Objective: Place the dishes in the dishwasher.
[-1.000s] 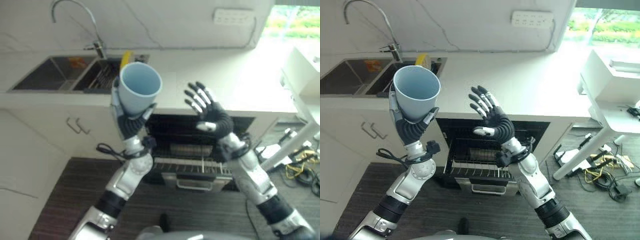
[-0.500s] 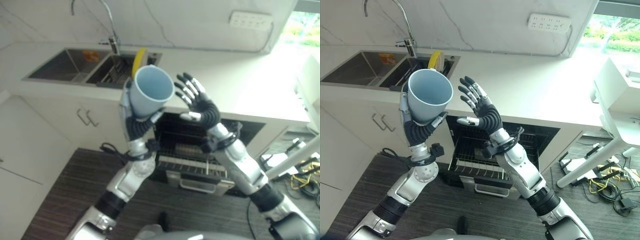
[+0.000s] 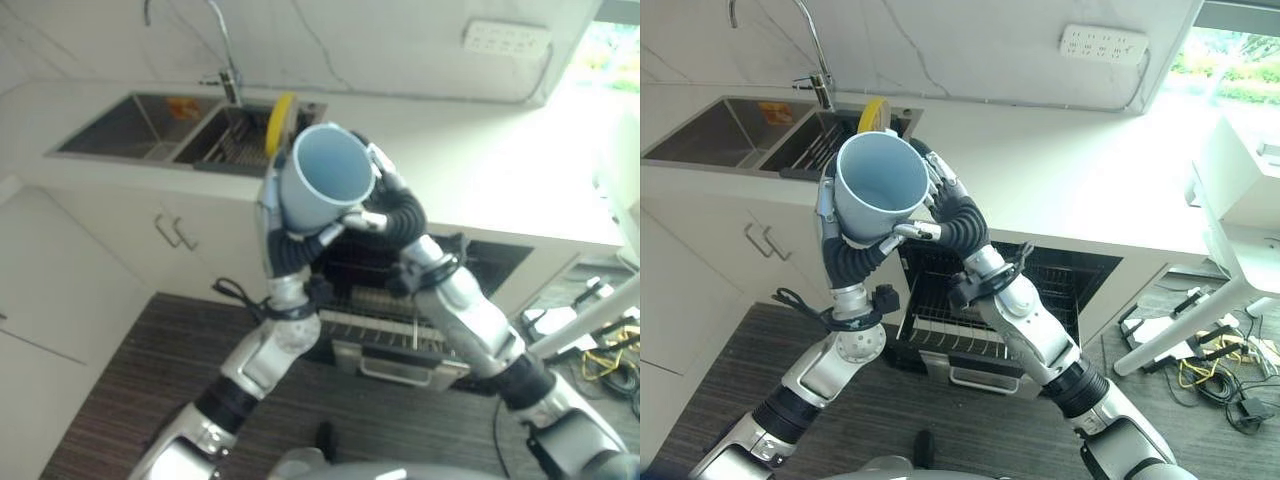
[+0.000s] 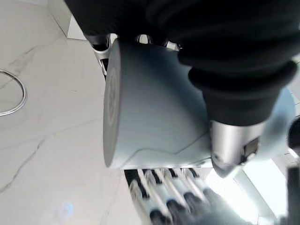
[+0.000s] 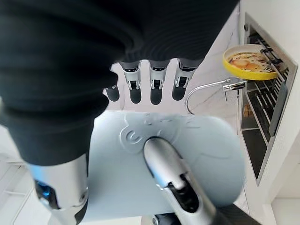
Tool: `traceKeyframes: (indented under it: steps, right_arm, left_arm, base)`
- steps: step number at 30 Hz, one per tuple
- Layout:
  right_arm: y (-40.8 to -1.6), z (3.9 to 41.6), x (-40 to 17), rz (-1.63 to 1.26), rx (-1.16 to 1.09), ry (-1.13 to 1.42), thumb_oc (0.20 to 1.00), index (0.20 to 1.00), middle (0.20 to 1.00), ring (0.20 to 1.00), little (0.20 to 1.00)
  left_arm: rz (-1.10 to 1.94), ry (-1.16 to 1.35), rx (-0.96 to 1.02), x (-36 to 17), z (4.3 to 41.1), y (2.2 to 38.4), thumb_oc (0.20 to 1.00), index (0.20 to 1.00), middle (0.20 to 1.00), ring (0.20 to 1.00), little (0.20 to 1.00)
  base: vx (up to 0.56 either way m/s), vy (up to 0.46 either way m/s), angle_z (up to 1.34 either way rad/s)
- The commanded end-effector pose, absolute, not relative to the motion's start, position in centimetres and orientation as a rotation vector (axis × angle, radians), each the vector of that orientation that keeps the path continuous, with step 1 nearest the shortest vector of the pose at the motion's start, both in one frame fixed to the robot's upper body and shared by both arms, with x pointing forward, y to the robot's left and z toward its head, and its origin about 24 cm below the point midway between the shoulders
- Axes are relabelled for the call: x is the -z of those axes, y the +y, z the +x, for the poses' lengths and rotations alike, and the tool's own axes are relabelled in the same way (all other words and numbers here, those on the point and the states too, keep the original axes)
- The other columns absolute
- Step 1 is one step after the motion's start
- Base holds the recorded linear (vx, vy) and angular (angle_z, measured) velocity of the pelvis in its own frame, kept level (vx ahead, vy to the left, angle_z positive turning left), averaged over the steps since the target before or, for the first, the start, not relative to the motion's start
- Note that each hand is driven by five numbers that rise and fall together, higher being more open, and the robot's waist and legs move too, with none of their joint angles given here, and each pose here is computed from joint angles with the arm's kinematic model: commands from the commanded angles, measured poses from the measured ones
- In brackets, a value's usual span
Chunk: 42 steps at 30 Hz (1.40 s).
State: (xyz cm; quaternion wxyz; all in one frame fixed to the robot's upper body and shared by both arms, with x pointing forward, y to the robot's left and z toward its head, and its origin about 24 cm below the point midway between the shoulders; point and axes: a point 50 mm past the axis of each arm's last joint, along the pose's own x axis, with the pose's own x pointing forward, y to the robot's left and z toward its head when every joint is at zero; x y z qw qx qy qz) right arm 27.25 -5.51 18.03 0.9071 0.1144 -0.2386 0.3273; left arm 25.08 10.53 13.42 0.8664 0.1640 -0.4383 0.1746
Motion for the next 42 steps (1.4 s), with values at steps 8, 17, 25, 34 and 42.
traceKeyframes:
  steps: [8, 17, 25, 34, 42]
  right_arm:
    - [-4.0, 27.1, -21.6, 0.294, -0.723, -0.615, 1.0, 1.0, 1.0, 1.0, 1.0]
    - [-3.5, 27.1, -21.7, 0.317, -0.755, -0.588, 1.0, 1.0, 1.0, 1.0, 1.0]
    - [-3.0, 27.0, -21.9, 0.327, -0.791, -0.579, 1.0, 1.0, 1.0, 1.0, 1.0]
    - [-2.2, 26.8, -21.9, 0.322, -0.828, -0.559, 1.0, 1.0, 1.0, 1.0, 1.0]
    - [-1.7, 26.8, -21.6, 0.298, -0.856, -0.547, 1.0, 1.0, 1.0, 1.0, 1.0]
  left_arm:
    - [0.376, -1.047, -0.309, -14.8, 25.7, 8.8, 0.2, 0.2, 0.2, 0.2, 0.2]
    - [0.395, -1.03, -0.303, -13.9, 25.8, 8.7, 0.2, 0.2, 0.2, 0.2, 0.2]
    - [0.424, -1.013, -0.303, -13.1, 25.8, 8.7, 0.2, 0.2, 0.2, 0.2, 0.2]
    - [0.44, -1.005, -0.29, -12.7, 25.9, 8.3, 0.2, 0.2, 0.2, 0.2, 0.2]
    - [0.456, -1.01, -0.272, -12.4, 25.9, 8.1, 0.2, 0.2, 0.2, 0.2, 0.2]
  base:
    - [0.0, 0.0, 0.0]
    - [0.0, 0.0, 0.0]
    - [0.0, 0.0, 0.0]
    - [0.0, 0.0, 0.0]
    - [0.0, -0.003, 0.02]
